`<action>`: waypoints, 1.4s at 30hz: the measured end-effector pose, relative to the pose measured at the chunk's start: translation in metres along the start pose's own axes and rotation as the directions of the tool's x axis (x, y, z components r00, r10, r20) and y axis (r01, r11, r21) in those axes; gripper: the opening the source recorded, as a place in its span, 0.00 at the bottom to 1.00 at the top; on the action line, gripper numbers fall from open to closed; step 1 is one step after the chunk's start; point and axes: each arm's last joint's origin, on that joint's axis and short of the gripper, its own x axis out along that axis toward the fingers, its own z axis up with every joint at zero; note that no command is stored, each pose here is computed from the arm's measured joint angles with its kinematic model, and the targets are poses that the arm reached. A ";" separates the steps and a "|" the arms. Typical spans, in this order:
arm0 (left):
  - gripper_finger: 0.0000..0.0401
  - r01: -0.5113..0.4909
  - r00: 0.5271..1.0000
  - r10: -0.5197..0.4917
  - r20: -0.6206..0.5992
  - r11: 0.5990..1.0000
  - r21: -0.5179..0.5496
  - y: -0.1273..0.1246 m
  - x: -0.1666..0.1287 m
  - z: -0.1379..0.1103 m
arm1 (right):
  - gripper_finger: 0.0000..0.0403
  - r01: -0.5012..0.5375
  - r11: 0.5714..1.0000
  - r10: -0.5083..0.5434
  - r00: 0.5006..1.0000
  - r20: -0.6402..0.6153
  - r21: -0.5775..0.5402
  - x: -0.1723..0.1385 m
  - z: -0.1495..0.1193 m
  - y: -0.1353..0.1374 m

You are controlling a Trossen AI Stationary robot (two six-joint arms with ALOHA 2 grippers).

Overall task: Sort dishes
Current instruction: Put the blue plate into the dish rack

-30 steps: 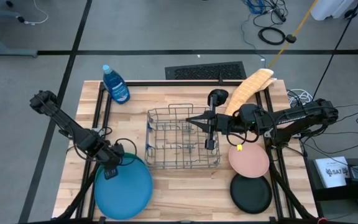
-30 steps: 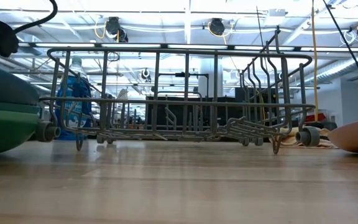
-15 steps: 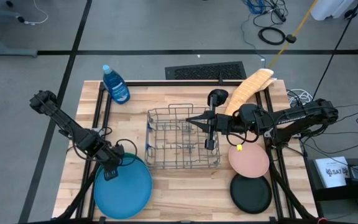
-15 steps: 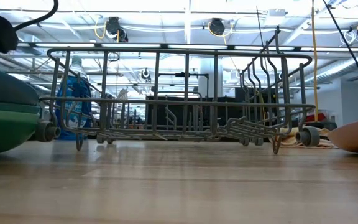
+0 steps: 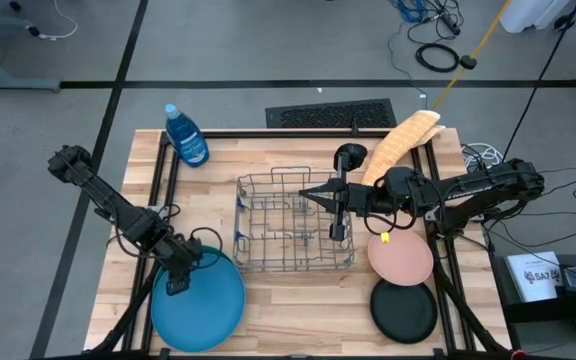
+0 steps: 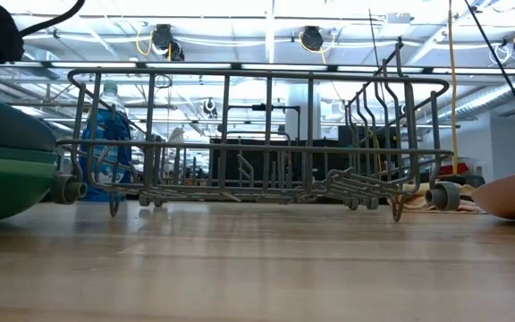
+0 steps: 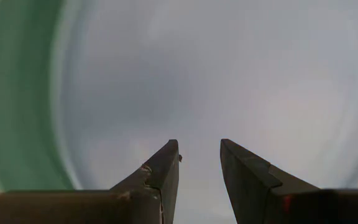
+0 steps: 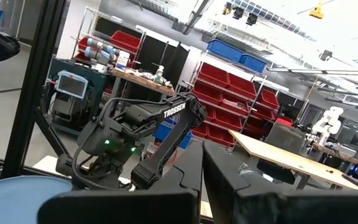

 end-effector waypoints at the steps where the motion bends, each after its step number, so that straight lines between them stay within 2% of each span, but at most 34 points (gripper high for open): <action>1: 0.30 0.017 1.000 -0.017 -0.021 1.000 -0.004 0.000 0.000 0.000 | 0.02 0.000 1.000 0.000 1.000 -0.001 0.000 0.000 0.000 0.000; 3: 0.30 0.041 0.998 -0.042 -0.048 0.999 -0.014 -0.001 -0.001 0.000 | 0.02 -0.002 1.000 0.002 1.000 -0.005 -0.001 0.000 0.000 0.000; 5: 0.30 0.024 0.998 -0.026 -0.059 0.999 -0.030 -0.002 -0.004 0.000 | 0.02 -0.003 1.000 0.003 1.000 -0.007 -0.001 0.000 -0.001 0.000; 11: 0.30 -0.152 0.988 0.151 0.033 0.988 0.007 0.002 -0.017 -0.002 | 0.02 -0.007 1.000 0.007 1.000 -0.016 -0.003 0.000 -0.002 0.001; 15: 0.30 -0.183 0.981 0.180 0.079 0.982 0.038 0.002 -0.017 -0.001 | 0.02 -0.015 1.000 0.014 0.999 -0.034 -0.007 0.000 -0.003 0.001; 19: 0.30 -0.232 0.972 0.231 0.049 0.972 0.029 0.007 -0.017 -0.004 | 0.02 -0.018 1.000 0.018 0.999 -0.042 -0.011 0.000 -0.004 0.002; 29: 0.30 -0.241 0.970 0.239 0.045 0.970 0.030 0.008 -0.016 -0.004 | 0.02 -0.034 0.999 0.032 0.997 -0.076 -0.026 0.000 -0.008 0.003; 35: 0.30 -0.282 0.959 0.282 0.019 0.959 0.021 0.018 -0.007 -0.008 | 0.02 -0.034 0.999 0.032 0.997 -0.076 -0.029 0.000 -0.008 0.003; 42: 0.30 -0.313 0.949 0.312 0.052 0.950 0.013 0.020 -0.007 -0.007 | 0.02 -0.034 0.999 0.031 0.997 -0.075 -0.029 0.000 -0.008 0.003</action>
